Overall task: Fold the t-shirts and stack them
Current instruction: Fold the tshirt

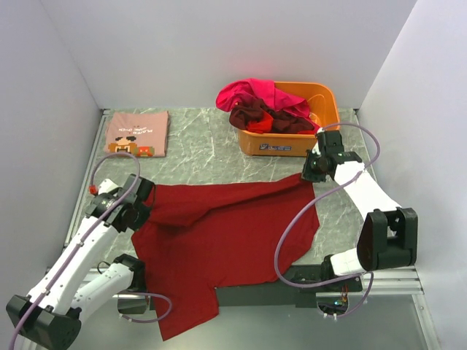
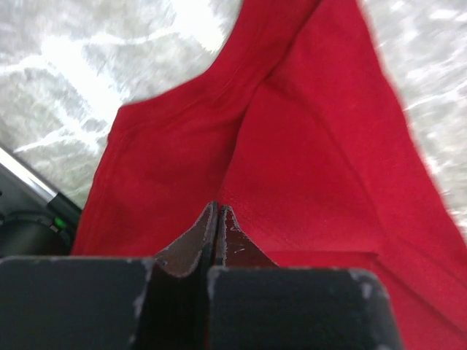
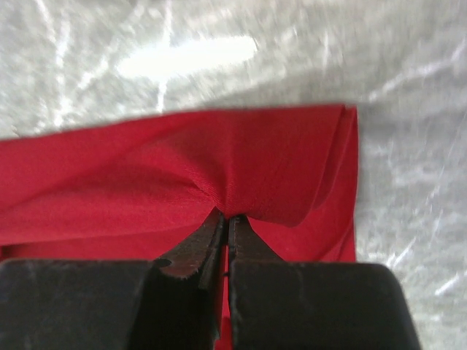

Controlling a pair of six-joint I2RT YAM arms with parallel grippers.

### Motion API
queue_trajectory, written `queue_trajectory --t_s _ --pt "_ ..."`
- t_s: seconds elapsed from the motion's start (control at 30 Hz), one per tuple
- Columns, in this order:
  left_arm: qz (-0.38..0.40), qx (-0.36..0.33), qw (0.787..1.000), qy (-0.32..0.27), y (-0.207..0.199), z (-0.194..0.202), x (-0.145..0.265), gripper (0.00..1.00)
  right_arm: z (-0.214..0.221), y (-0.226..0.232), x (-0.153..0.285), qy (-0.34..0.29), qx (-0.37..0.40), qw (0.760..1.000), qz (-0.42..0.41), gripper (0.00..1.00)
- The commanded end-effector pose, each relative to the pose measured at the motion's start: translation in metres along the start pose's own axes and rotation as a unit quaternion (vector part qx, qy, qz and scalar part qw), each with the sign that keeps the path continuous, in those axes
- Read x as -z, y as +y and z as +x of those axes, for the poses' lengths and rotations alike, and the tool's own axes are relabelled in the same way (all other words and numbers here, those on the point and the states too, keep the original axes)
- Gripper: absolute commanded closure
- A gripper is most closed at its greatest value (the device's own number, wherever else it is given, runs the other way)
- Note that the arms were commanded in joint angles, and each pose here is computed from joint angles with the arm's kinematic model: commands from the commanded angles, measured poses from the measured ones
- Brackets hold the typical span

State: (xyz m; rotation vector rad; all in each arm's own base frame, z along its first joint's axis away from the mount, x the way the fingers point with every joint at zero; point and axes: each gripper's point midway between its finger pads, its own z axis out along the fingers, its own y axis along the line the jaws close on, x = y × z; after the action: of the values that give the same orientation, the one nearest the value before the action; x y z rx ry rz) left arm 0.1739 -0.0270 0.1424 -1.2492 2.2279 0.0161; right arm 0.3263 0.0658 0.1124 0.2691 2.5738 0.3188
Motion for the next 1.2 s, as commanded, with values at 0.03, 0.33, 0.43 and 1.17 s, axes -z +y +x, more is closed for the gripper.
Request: queue_trajectory --t_s 0.03,0.33,0.43,1.17 --pt "-0.014 -0.008 0.999 0.031 0.013 0.015 -0.001 0.99 0.018 -0.017 0.006 0.01 -0.015 0.999 0.036 0.97" --pt "-0.017 -0.013 0.998 0.057 0.031 0.023 0.012 0.5 0.075 -0.039 0.028 0.023 -0.063 0.995 0.071 0.42" --pt "0.017 0.001 0.999 0.043 0.029 0.015 0.021 0.01 0.066 -0.037 0.035 0.006 -0.059 0.996 0.073 0.19" --pt "0.09 -0.087 0.991 0.039 -0.108 0.024 -0.096 0.01 0.046 -0.004 -0.067 0.068 -0.035 0.997 -0.007 0.18"
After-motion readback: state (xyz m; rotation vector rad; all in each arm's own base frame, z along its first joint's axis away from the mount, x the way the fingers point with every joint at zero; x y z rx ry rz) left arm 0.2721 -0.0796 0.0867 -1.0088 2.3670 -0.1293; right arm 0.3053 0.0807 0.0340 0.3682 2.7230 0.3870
